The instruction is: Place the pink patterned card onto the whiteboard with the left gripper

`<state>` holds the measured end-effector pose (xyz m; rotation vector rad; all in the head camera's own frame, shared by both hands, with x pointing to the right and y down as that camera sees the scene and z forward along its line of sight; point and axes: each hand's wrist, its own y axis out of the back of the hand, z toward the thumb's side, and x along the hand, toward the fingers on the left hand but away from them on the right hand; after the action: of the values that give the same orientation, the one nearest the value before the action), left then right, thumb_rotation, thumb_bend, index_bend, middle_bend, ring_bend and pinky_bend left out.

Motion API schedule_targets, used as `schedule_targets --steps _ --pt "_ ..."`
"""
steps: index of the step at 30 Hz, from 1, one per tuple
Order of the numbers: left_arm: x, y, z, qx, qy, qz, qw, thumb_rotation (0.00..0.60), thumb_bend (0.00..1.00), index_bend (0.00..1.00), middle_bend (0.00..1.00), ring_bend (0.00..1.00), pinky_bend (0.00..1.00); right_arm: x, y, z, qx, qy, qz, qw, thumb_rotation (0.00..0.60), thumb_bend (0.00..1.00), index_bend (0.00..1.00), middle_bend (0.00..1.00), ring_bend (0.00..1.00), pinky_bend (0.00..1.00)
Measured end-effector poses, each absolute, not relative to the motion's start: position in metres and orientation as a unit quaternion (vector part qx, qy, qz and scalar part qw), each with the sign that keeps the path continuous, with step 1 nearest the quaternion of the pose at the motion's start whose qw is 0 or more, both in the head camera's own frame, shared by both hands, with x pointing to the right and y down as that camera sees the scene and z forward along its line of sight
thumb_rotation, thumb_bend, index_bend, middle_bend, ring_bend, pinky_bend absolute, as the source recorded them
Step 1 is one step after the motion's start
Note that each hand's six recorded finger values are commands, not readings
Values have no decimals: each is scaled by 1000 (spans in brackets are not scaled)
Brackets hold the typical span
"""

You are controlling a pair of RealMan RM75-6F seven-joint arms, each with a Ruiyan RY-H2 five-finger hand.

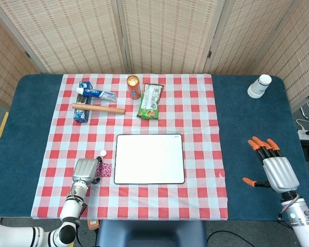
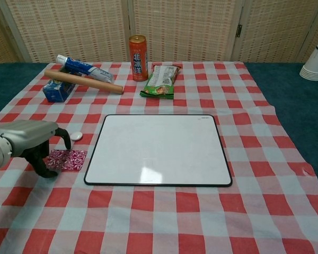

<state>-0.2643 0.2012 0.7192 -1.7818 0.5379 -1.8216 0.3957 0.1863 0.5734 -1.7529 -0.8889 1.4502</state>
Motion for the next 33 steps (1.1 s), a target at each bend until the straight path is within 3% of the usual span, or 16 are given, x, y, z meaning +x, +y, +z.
schedule_targets --steps 17,25,33 --pt "-264 197 720 -659 206 -674 263 600 250 435 1000 1000 1000 397 186 573 -674 -345 557 342 456 0 0 0 0 0" --pt "-265 194 718 -658 209 -674 263 600 255 444 1000 1000 1000 397 186 572 -674 -346 556 342 456 0 0 0 0 0" --pt "-264 182 695 -662 231 -659 273 600 255 435 1000 1000 1000 396 186 571 -675 -346 554 343 456 0 0 0 0 0"
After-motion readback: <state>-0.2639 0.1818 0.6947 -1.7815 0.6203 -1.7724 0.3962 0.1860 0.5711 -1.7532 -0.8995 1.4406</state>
